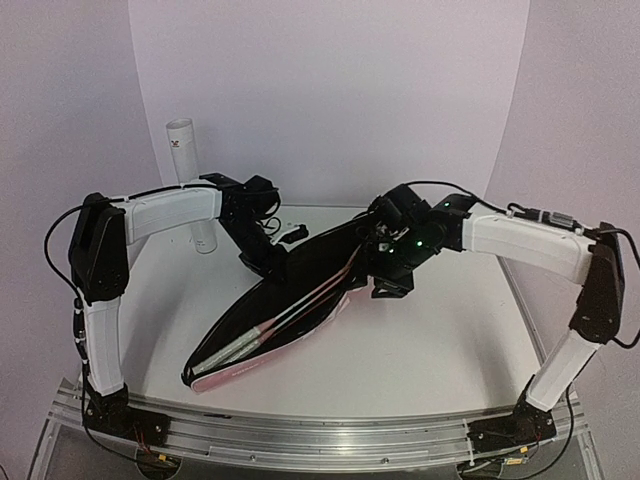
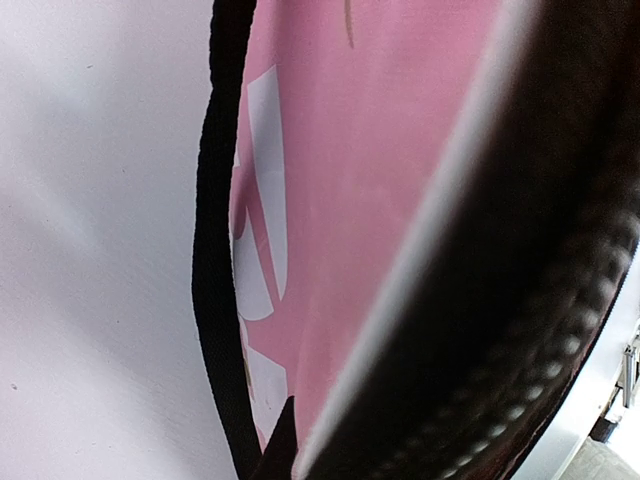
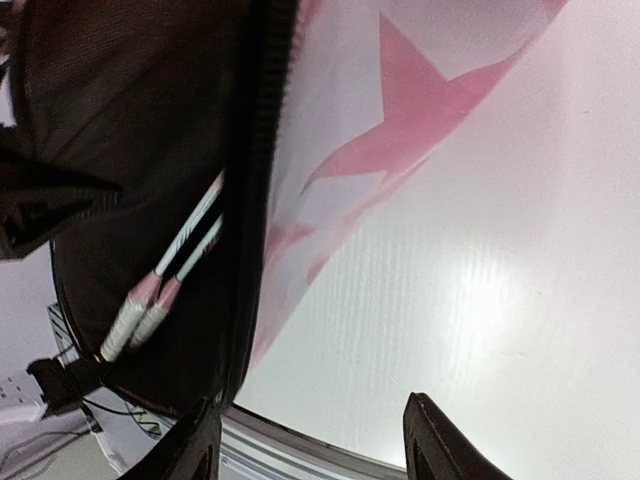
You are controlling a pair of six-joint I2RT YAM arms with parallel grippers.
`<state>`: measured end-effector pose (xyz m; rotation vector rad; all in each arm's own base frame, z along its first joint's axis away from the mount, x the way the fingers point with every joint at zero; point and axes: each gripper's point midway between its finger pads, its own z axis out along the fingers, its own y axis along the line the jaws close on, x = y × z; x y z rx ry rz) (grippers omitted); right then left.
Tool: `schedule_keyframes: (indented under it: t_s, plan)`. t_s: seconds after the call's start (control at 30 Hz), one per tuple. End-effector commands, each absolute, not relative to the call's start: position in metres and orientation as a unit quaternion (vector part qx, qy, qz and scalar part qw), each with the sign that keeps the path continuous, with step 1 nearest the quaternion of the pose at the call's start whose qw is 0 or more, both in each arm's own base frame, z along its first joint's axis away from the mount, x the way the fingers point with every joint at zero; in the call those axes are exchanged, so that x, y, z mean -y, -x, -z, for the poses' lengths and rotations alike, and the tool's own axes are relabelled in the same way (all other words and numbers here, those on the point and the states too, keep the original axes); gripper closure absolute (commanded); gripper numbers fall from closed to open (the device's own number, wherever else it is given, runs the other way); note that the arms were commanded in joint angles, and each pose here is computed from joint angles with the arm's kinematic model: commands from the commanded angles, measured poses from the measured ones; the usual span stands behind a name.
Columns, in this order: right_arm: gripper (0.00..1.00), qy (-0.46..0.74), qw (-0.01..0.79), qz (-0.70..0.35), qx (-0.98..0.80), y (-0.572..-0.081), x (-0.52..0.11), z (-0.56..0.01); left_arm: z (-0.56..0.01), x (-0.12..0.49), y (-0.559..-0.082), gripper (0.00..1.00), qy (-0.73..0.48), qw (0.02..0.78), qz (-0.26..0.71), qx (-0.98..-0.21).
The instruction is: Pack up the badminton gear
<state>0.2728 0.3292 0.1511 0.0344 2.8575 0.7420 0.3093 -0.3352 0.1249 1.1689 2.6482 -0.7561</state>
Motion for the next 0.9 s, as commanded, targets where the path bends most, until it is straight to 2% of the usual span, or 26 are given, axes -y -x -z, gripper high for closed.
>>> schedule_keyframes:
  t_s: [0.0, 0.13, 0.3, 0.47, 0.57, 0.7, 0.87]
  plan:
    - [0.39, 0.034, 0.186, -0.223, -0.956, -0.278, -0.285, -0.238, -0.161, 0.339, -0.308, 1.0, -0.405, 0.116, 0.267, -0.867]
    - [0.41, 0.004, 0.237, -0.162, -0.958, -0.305, -0.241, -0.27, -0.165, 0.341, -0.304, 1.0, -0.405, 0.115, 0.279, -0.863]
    - [0.6, -0.058, 0.252, -0.138, -0.956, -0.344, -0.209, -0.274, -0.164, 0.345, -0.294, 1.0, -0.404, 0.097, 0.3, -0.859]
    - [0.71, -0.023, 0.24, -0.175, -0.955, -0.369, -0.225, -0.266, -0.159, 0.345, -0.29, 1.0, -0.401, 0.087, 0.305, -0.859]
    - [0.68, 0.027, 0.217, -0.233, -0.947, -0.373, -0.234, -0.265, -0.159, 0.346, -0.289, 1.0, -0.401, 0.085, 0.308, -0.858]
    - [0.62, 0.007, 0.19, -0.287, -0.939, -0.381, -0.205, -0.254, -0.159, 0.349, -0.282, 1.0, -0.401, 0.072, 0.33, -0.852]
    - [0.47, -0.001, 0.18, -0.39, -0.903, -0.375, -0.224, -0.251, -0.151, 0.346, -0.281, 1.0, -0.397, 0.066, 0.322, -0.857]
